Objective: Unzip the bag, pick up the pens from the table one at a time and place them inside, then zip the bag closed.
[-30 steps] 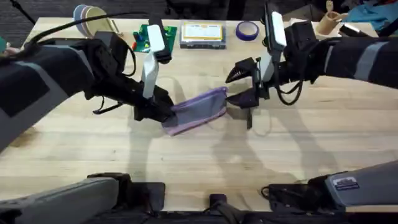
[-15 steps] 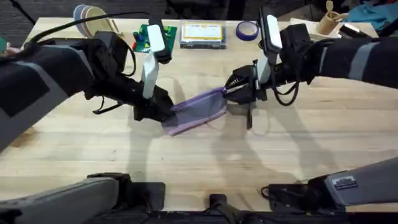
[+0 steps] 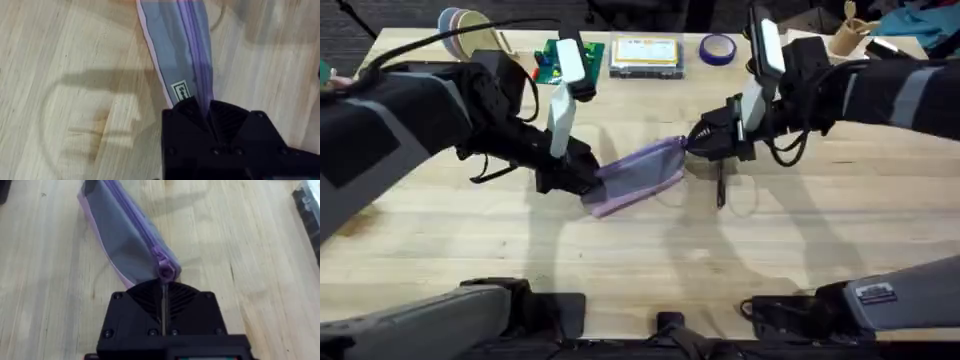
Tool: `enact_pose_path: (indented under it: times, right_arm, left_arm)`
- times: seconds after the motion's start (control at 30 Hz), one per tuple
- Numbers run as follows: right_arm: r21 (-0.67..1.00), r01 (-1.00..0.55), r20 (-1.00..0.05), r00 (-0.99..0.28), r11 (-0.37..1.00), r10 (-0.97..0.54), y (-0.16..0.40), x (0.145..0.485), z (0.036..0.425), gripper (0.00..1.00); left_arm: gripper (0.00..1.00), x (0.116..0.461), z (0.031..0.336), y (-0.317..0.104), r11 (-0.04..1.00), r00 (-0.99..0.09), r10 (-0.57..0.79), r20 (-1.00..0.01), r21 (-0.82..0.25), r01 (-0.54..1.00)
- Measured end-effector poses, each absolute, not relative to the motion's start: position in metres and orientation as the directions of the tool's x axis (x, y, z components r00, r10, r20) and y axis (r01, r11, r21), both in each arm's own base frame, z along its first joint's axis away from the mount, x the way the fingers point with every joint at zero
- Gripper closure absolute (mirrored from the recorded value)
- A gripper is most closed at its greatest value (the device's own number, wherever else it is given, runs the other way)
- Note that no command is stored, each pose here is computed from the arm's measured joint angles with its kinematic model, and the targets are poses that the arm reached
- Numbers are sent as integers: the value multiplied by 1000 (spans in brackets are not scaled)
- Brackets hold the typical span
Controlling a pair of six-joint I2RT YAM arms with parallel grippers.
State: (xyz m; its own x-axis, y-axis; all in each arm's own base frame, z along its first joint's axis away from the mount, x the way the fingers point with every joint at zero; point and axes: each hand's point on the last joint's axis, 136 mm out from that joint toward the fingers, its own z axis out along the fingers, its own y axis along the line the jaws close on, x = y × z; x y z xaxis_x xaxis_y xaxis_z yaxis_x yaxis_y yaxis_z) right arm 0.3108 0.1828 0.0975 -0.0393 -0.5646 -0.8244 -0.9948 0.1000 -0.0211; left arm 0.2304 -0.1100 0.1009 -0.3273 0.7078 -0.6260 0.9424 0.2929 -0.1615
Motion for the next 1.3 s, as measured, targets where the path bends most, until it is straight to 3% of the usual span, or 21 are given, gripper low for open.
enact_pose_path:
  times: [0.4,0.7,1.1,1.13,1.17,1.3]
  right_arm:
    - [-20,-992,-823,-52,122,-565,181,311,105,970]
    - [-158,-977,-832,52,146,-553,175,316,147,970]
    - [-150,-986,-852,90,75,-516,196,301,153,970]
    - [-146,-987,-851,88,74,-518,197,300,152,940]
    - [-147,-986,-848,88,74,-523,198,300,151,837]
    - [-161,-982,-819,80,94,-568,192,306,144,263]
  left_arm:
    - [959,231,101,-110,293,-325,707,-627,-159,943]
    - [959,231,101,-110,293,-326,708,-627,-159,943]
    - [959,231,101,-110,293,-326,708,-627,-159,943]
    - [959,231,101,-110,293,-326,708,-627,-159,943]
    - [959,231,101,-110,293,-326,708,-627,-159,943]
    - [959,231,101,-110,293,-326,708,-627,-159,943]
